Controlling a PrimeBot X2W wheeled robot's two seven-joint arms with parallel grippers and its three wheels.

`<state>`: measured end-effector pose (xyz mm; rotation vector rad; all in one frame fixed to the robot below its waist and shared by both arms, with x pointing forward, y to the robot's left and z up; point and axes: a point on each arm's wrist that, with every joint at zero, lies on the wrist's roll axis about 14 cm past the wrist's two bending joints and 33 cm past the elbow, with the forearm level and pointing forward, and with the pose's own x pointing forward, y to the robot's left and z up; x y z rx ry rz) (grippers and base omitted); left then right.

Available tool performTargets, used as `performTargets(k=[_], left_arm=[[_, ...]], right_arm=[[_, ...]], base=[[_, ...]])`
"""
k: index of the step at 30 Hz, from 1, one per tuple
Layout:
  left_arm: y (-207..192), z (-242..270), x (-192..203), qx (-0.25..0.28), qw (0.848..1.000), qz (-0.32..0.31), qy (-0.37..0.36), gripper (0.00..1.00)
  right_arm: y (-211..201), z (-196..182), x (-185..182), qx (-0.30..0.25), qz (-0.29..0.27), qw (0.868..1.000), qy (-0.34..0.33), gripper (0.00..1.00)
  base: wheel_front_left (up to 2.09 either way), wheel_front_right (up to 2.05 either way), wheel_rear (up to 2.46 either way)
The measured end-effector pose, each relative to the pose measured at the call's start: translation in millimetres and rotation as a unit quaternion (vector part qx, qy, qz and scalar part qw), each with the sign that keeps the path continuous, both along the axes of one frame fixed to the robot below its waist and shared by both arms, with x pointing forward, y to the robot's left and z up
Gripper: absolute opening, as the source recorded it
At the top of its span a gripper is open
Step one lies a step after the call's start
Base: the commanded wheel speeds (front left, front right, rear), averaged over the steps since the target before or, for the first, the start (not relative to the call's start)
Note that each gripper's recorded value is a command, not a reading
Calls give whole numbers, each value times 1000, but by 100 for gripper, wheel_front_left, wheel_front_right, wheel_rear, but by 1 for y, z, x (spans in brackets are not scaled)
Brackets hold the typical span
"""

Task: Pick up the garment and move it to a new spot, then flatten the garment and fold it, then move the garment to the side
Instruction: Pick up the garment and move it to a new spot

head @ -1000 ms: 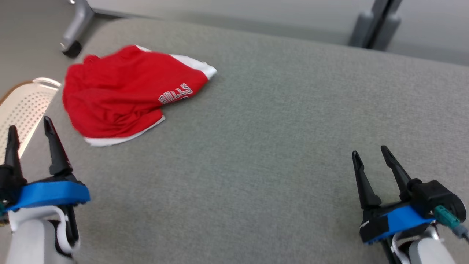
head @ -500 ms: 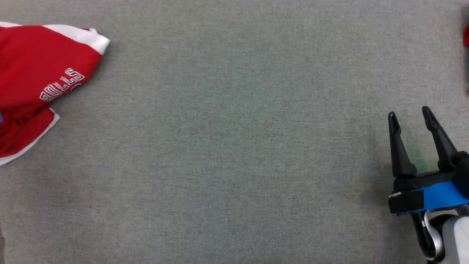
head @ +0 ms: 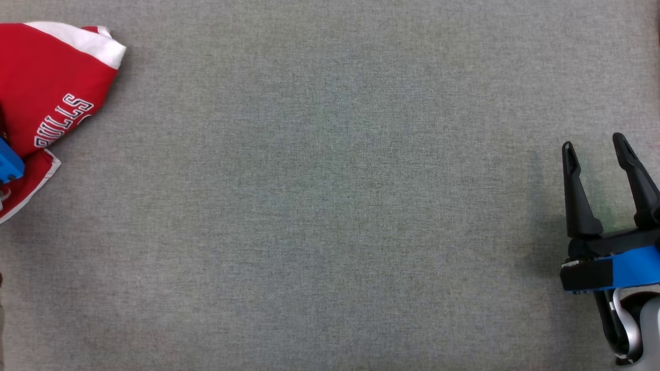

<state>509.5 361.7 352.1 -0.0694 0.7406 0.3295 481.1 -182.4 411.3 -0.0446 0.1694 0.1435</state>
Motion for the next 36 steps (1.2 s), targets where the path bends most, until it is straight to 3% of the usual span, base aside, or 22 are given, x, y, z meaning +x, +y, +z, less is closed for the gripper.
performTargets(k=[8,9,10,11,18,24,31,36], left_arm=[[-9,-22,-23,-75,993,24,84,100],[-9,-23,-24,-77,993,21,90,84],[-10,-24,-24,-81,992,23,91,6],[-11,-24,-25,-86,992,22,91,0],[-12,-18,-19,-72,995,9,70,0],[-5,46,23,-2,997,-28,-68,0],[-26,144,68,59,970,-91,-218,0],[-77,221,95,79,932,-158,-315,0]], right_arm=[[7,6,1,1,10,1000,-4,100],[7,7,1,1,11,1000,-3,100],[8,8,1,1,12,1000,-4,100],[8,9,0,1,12,1000,-4,100],[6,15,-3,4,7,1000,-9,100],[11,25,-8,20,4,1000,-22,100],[13,39,-18,37,-5,999,-38,100],[6,49,-28,48,-23,997,-53,100]], base=[[0,0,0],[0,0,0],[0,0,0],[0,0,0],[0,0,0],[0,0,0],[0,0,0],[0,0,0]])
